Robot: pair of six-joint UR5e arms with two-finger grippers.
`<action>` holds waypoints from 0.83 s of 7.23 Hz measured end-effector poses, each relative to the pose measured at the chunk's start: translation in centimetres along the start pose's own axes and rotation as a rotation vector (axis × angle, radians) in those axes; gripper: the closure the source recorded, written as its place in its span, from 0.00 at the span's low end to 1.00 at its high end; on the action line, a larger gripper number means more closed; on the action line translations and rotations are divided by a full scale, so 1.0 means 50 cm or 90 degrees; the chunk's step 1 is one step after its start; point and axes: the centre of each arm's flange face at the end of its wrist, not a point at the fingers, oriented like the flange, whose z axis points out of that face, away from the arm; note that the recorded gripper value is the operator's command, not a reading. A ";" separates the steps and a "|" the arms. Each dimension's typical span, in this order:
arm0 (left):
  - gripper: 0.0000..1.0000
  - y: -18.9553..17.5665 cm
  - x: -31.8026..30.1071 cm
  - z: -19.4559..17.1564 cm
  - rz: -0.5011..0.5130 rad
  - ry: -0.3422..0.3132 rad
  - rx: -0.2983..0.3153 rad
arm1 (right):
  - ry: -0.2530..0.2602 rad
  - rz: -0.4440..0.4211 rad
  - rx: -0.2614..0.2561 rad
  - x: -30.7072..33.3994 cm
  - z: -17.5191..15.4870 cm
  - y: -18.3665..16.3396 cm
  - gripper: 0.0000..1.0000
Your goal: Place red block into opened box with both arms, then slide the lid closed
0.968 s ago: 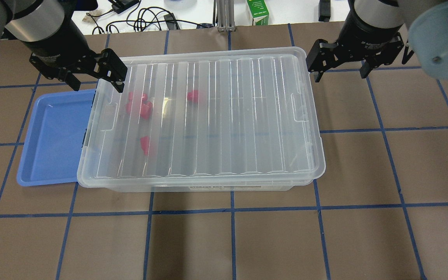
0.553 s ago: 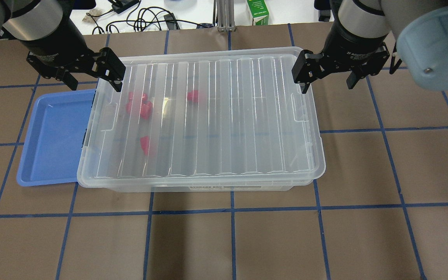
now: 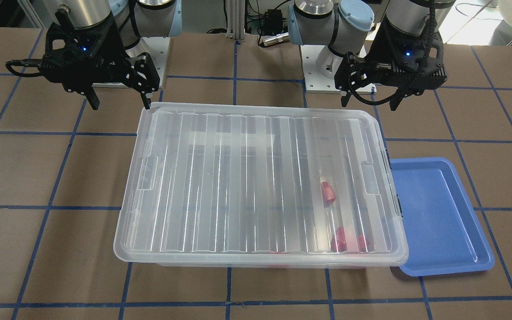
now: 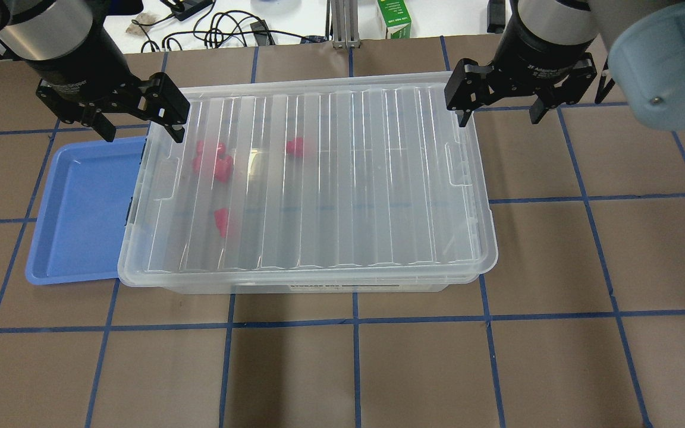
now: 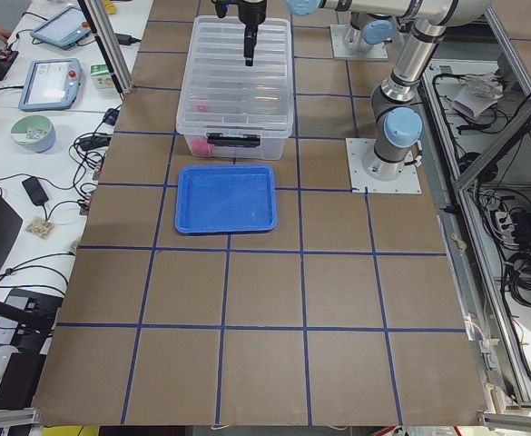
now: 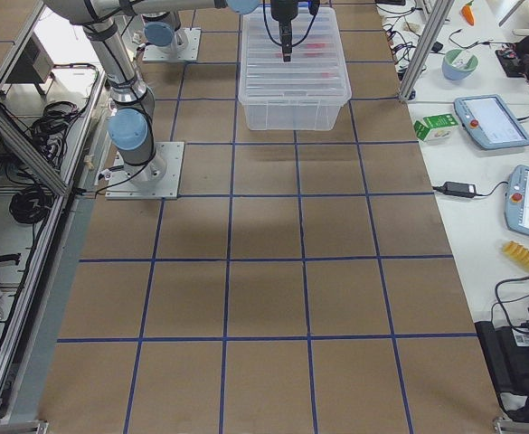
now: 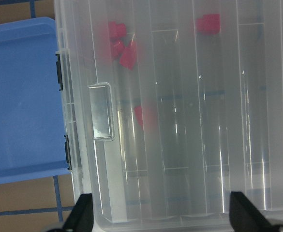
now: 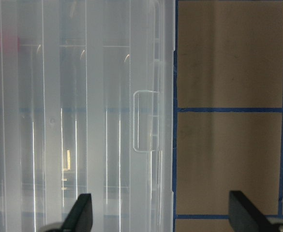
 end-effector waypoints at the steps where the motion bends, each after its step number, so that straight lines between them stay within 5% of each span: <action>1: 0.00 0.000 0.000 0.001 -0.002 0.000 -0.002 | 0.000 0.002 0.002 0.000 -0.003 -0.002 0.00; 6: 0.00 0.000 0.001 0.001 -0.003 0.003 -0.001 | 0.001 0.003 0.001 0.000 -0.003 -0.002 0.00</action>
